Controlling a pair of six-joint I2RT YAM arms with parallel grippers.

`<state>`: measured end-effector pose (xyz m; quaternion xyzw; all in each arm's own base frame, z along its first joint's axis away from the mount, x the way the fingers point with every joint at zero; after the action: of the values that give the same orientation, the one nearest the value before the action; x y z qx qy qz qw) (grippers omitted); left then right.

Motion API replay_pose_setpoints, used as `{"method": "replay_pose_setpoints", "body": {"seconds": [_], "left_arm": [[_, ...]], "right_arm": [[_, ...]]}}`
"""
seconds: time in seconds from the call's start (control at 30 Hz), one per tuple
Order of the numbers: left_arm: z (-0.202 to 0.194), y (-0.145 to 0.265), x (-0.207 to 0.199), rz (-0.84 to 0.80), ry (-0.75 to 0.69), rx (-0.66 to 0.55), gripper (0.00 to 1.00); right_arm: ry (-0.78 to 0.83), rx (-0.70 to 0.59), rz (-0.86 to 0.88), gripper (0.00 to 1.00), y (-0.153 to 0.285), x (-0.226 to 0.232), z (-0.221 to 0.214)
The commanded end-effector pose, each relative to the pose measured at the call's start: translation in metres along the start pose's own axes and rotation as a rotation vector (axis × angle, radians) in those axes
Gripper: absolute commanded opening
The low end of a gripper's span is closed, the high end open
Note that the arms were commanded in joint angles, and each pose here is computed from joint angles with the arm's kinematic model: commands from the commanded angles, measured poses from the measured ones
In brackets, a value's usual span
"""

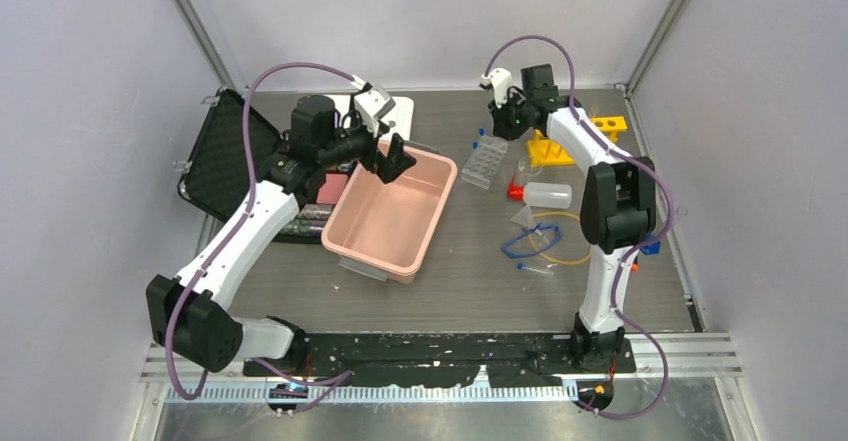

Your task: Organize the chemistry lab equipment

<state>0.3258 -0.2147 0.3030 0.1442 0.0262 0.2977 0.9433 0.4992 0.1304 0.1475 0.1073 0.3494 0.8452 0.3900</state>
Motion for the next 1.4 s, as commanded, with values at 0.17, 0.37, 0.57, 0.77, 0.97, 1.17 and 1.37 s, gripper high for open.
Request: {"method": "replay_pose_setpoints", "body": {"seconds": [0.17, 0.37, 0.57, 0.77, 0.97, 1.17, 1.37], "left_arm": [[0.022, 0.004, 0.005, 0.017, -0.026, -0.049, 1.0], [0.022, 0.004, 0.005, 0.018, -0.024, -0.048, 1.0], [0.022, 0.003, 0.006, 0.018, -0.023, -0.049, 0.99], [0.023, 0.003, 0.006, 0.02, -0.022, -0.048, 0.99], [0.022, 0.002, 0.007, 0.019, -0.024, -0.041, 1.0], [0.024, 0.001, 0.007, 0.015, -0.026, -0.042, 1.0], [0.025, 0.0, 0.008, 0.012, -0.028, -0.04, 1.0]], "right_arm": [[0.037, -0.05, -0.052, 0.05, -0.005, -0.017, 0.012], [0.03, -0.042, -0.049, 0.05, -0.009, -0.019, 0.008], [-0.012, -0.022, -0.023, 0.05, -0.018, -0.019, 0.002], [-0.024, -0.001, -0.021, 0.1, -0.024, -0.02, -0.003], [-0.065, 0.005, 0.001, 0.11, -0.026, -0.017, -0.006], [-0.096, 0.008, 0.031, 0.05, -0.024, -0.014, -0.006], [-0.101, 0.022, 0.04, 0.05, -0.024, -0.013, -0.009]]}}
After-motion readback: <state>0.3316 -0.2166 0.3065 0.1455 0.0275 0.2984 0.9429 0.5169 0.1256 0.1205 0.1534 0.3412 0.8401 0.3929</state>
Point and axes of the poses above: each gripper's point midway between its finger pads, its own y axis back along the fingers, its own x axis along the line the jaws close on, z = x × y, the point moved 3 cm from there along y, back along the fingers, and after that the axes turned 3 degrees about -y, right-handed, at the moved point
